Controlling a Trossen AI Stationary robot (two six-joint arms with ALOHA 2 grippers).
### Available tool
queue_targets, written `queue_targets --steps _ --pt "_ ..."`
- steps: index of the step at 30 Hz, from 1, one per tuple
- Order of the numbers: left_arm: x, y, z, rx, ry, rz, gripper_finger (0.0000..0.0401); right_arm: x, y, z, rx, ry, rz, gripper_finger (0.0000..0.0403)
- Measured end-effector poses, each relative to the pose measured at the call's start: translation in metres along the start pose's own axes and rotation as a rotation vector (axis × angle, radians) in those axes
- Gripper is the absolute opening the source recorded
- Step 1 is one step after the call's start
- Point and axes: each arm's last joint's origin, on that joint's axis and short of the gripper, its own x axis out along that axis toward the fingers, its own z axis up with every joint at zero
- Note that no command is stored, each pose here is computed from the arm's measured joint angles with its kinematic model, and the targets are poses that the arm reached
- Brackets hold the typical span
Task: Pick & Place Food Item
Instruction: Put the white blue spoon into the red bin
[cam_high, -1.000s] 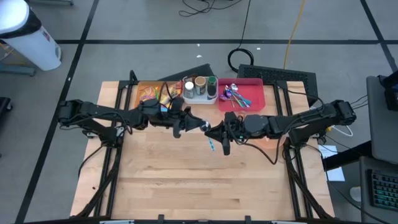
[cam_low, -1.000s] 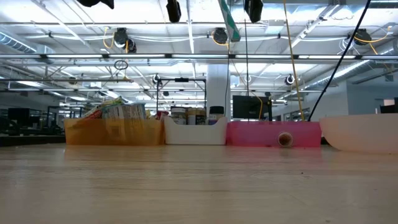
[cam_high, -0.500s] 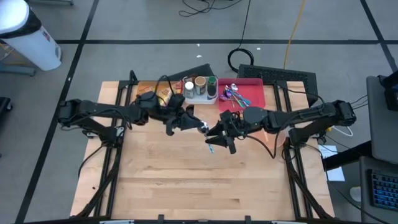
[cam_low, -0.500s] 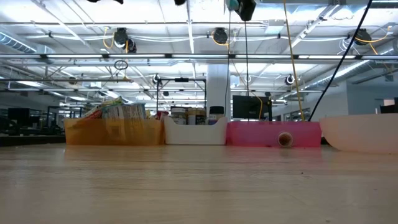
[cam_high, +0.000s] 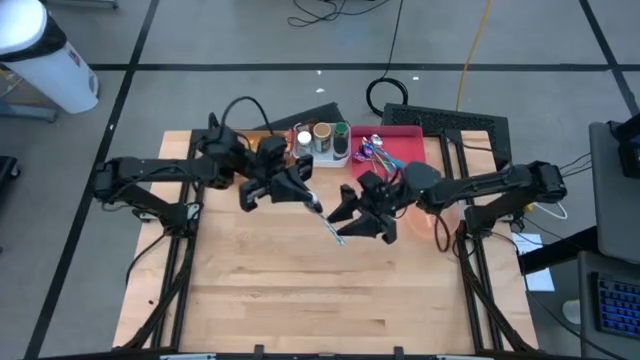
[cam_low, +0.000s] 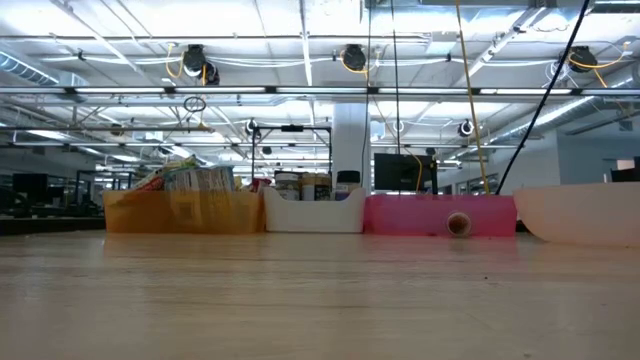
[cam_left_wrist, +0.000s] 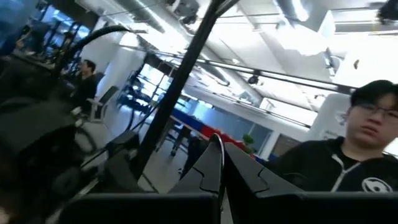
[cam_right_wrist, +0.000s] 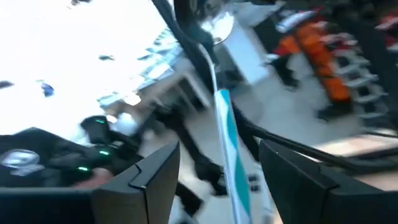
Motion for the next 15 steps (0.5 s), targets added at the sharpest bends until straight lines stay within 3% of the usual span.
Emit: queue_targets --steps 15 --pt "0.002 -0.004 0.009 -0.054 0.064 -0.036 0.0006 0.020 -0.021 -0.017 0.120 -0.027 0.215 0.0210"
